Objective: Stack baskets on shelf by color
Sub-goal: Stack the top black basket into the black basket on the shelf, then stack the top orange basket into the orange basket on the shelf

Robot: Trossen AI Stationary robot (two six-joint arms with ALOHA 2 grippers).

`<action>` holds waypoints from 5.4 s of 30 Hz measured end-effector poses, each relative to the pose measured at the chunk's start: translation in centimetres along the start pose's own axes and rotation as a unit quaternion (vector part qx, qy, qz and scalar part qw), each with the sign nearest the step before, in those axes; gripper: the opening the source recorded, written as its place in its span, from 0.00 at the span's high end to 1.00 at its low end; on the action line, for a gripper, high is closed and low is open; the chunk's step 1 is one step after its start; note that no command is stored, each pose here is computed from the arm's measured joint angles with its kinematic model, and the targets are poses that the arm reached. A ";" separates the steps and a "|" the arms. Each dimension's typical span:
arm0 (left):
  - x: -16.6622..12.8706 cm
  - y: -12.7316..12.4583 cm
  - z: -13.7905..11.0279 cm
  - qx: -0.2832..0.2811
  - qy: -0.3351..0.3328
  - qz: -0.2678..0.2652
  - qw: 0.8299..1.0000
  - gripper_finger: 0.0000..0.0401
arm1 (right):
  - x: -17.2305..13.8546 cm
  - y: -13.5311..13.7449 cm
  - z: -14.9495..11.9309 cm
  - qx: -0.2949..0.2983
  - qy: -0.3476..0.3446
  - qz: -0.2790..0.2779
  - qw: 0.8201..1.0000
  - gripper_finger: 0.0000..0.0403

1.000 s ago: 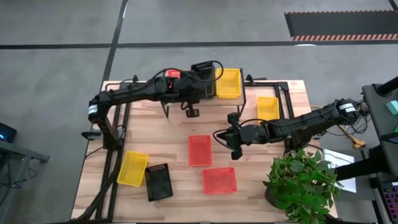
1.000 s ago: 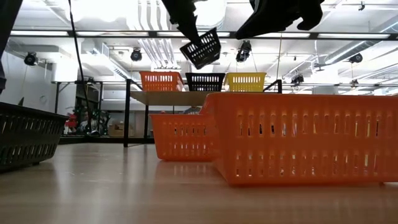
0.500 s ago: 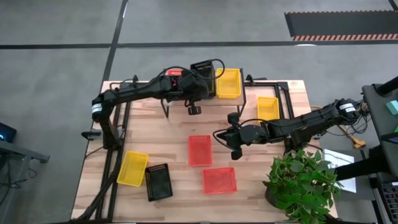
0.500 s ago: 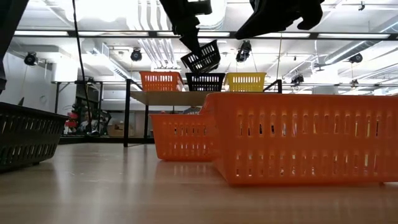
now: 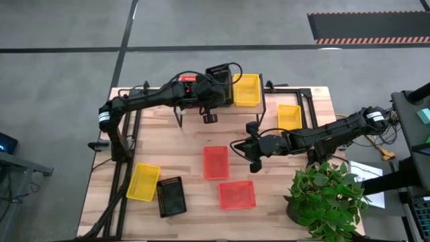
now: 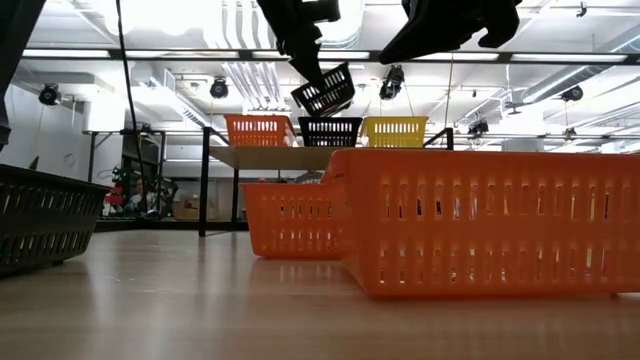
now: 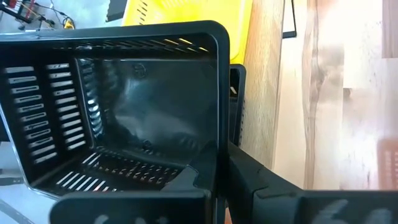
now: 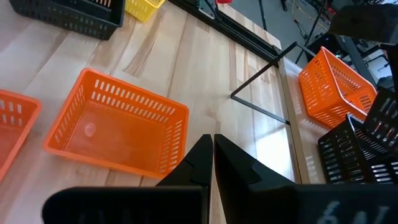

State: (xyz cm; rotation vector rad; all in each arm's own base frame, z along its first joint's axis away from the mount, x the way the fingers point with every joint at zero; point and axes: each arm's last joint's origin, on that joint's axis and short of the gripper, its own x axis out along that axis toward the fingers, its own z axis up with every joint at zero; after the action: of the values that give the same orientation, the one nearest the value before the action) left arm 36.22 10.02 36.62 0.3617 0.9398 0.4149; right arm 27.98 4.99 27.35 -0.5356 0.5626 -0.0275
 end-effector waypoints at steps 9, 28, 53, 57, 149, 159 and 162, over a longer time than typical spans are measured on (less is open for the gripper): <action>0.1 -0.1 -0.1 -0.010 0.003 -0.001 1.000 1.00 | 0.0 0.0 0.0 0.000 0.000 0.000 1.000 0.98; 0.7 -0.5 -0.6 -0.014 0.015 -0.005 1.000 1.00 | 0.0 0.0 0.0 -0.001 0.000 0.000 1.000 0.98; -2.7 -2.6 -1.1 -0.034 -0.007 -0.075 0.997 0.74 | 0.0 0.0 0.0 -0.003 0.000 0.000 1.000 0.98; -4.7 -6.7 -2.1 -0.014 -0.074 -0.157 0.985 0.74 | 0.0 0.0 0.0 -0.010 0.000 0.000 1.000 0.98; -14.8 -9.0 -23.5 -0.032 -0.511 -0.018 0.859 0.74 | 17.5 6.5 5.9 0.239 0.209 0.182 0.931 0.97; -15.2 -8.2 -25.7 -0.068 -0.541 -0.015 0.838 0.74 | 15.3 2.8 12.3 0.166 0.096 0.187 0.963 0.97; -15.3 -8.0 -26.4 -0.076 -0.549 -0.013 0.832 0.74 | 14.3 1.5 14.1 0.144 0.061 0.182 0.971 0.97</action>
State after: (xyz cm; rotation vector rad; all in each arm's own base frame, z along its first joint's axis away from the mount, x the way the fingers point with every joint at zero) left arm 7.71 -1.30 29.23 0.3647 -0.2229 0.1865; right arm 47.21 10.58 29.45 -0.1427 0.7562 0.2062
